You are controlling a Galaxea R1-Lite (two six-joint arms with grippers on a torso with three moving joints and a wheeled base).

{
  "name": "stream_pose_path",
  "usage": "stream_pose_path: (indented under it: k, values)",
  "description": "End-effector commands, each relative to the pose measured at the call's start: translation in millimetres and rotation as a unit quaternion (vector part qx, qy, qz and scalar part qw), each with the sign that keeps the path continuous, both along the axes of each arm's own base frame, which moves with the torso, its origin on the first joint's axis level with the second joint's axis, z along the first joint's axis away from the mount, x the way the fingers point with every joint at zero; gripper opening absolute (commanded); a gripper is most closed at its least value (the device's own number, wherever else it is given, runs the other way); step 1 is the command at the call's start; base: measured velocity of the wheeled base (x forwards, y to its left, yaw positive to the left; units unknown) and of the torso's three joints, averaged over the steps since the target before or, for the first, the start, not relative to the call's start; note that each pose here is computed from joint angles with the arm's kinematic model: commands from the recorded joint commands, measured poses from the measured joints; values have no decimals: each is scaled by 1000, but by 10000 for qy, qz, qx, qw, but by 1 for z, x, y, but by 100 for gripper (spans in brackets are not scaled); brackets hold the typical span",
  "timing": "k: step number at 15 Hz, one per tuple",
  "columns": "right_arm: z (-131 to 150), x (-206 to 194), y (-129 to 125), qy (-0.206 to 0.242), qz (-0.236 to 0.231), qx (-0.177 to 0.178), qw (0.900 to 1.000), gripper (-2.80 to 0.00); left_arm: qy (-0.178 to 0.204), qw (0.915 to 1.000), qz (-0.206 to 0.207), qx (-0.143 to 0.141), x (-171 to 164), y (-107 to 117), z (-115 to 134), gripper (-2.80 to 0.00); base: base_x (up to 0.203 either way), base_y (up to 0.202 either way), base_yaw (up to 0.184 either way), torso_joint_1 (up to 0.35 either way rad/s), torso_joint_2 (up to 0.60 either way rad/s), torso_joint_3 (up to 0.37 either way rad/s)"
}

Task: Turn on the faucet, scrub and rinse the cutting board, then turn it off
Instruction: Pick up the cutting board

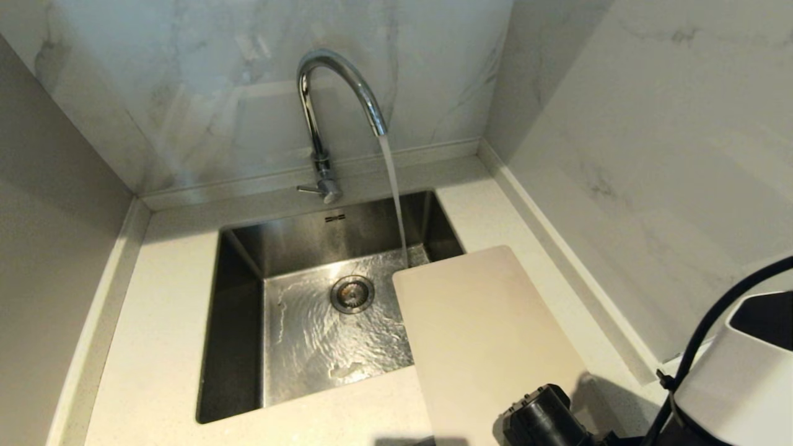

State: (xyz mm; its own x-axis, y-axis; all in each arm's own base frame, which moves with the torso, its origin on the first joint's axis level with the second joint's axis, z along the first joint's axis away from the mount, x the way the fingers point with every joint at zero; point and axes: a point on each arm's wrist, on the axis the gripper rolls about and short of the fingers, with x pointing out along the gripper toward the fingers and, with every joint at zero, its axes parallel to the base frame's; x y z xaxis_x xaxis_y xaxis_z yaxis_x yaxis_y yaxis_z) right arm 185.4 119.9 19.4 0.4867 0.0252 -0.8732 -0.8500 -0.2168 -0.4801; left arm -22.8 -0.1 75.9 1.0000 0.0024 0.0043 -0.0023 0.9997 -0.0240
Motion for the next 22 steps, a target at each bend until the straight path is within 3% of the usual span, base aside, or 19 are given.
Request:
stream_pose_path:
  k: [1, 6, 15, 22]
  values:
    - [27, -7, -5, -406, 26, 171, 9990, -280, 21, 10000, 3, -3, 0, 0, -1, -280, 0, 0, 0, 0, 0, 0]
    - [69, -22, -16, -587, -20, 63, 9983, -280, 20, 10000, 10, -3, 0, 0, -1, -280, 0, 0, 0, 0, 0, 0]
    - [128, -27, -22, -1466, 423, -193, 9881, -280, 16, 10000, 11, -11, 0, 0, -1, -280, 0, 0, 0, 0, 0, 0]
    - [164, -41, -34, -2268, 709, -224, 9711, -280, 21, 10000, 8, -8, 0, 0, -1, -280, 0, 0, 0, 0, 0, 0]
